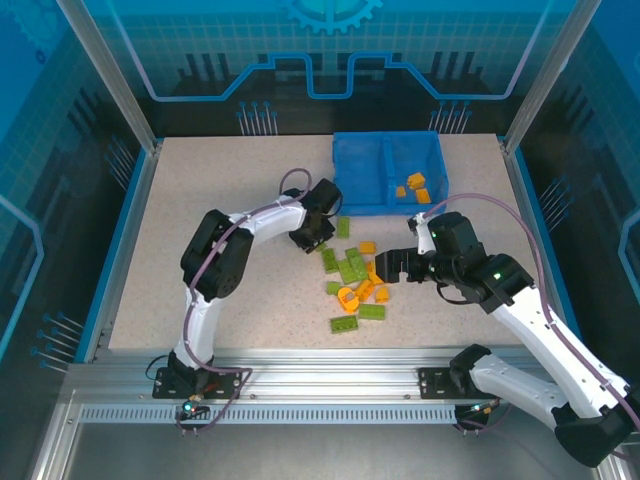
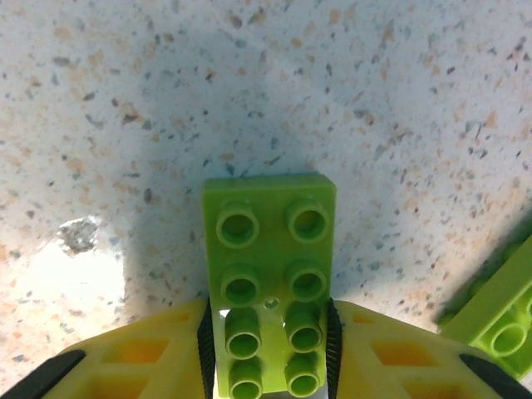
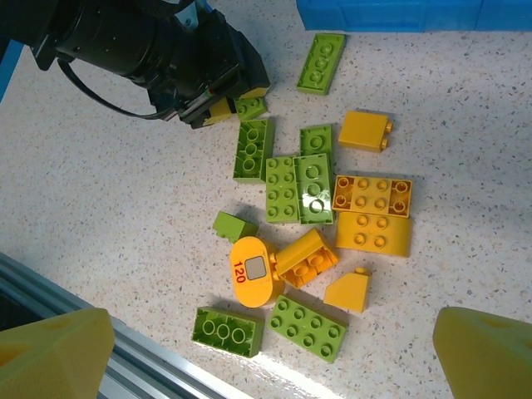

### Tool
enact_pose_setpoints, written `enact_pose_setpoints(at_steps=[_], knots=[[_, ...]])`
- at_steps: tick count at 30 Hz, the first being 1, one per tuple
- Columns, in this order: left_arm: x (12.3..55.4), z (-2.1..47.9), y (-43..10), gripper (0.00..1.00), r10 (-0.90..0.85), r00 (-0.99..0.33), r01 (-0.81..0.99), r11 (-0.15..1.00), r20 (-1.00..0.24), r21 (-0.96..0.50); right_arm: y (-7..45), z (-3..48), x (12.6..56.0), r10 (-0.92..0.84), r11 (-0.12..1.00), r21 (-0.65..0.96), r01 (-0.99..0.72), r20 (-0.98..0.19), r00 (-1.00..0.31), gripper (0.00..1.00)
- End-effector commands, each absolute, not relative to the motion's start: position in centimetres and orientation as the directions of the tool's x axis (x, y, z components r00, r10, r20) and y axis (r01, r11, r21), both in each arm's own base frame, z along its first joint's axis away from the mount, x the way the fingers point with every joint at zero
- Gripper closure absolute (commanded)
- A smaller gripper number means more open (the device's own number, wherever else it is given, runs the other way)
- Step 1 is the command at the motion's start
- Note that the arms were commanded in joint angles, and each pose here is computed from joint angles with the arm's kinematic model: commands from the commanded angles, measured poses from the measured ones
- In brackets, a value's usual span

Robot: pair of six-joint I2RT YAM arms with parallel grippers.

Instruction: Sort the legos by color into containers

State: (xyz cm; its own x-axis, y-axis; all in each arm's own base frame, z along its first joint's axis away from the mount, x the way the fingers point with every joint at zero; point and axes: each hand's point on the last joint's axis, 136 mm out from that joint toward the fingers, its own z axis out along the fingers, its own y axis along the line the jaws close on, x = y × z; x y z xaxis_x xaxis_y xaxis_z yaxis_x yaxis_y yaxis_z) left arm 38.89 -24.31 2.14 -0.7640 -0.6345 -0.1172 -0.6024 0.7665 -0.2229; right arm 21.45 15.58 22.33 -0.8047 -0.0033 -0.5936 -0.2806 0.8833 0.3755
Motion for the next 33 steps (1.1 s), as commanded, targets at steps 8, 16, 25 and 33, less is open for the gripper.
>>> enact_pose_setpoints(at_steps=[8, 16, 25, 33], knots=[[39.0, 19.0, -28.1, 0.64, -0.279, -0.796, -0.142, 0.949, -0.538, -0.282, 15.6, 24.7, 21.5, 0.038, 0.876, 0.396, -0.276, -0.627, -0.778, 0.00], [45.8, 21.8, -34.4, 0.67, 0.006, -0.668, 0.181, 0.971, -0.744, -0.155, 14.2, 25.8, 21.3, 0.106, 0.888, 0.396, -0.233, -0.670, -0.735, 0.00], [54.0, 17.0, -35.9, 0.64, -0.052, -0.672, 0.111, 0.979, -0.738, -0.171, 13.2, 25.6, 20.3, 0.123, 0.893, 0.396, -0.211, -0.668, -0.734, 0.00], [54.7, 17.0, -37.3, 0.48, -0.087, -0.682, 0.155, 0.953, -0.727, -0.259, 13.0, 25.1, 20.0, 0.123, 0.895, 0.398, -0.204, -0.658, -0.743, 0.00]])
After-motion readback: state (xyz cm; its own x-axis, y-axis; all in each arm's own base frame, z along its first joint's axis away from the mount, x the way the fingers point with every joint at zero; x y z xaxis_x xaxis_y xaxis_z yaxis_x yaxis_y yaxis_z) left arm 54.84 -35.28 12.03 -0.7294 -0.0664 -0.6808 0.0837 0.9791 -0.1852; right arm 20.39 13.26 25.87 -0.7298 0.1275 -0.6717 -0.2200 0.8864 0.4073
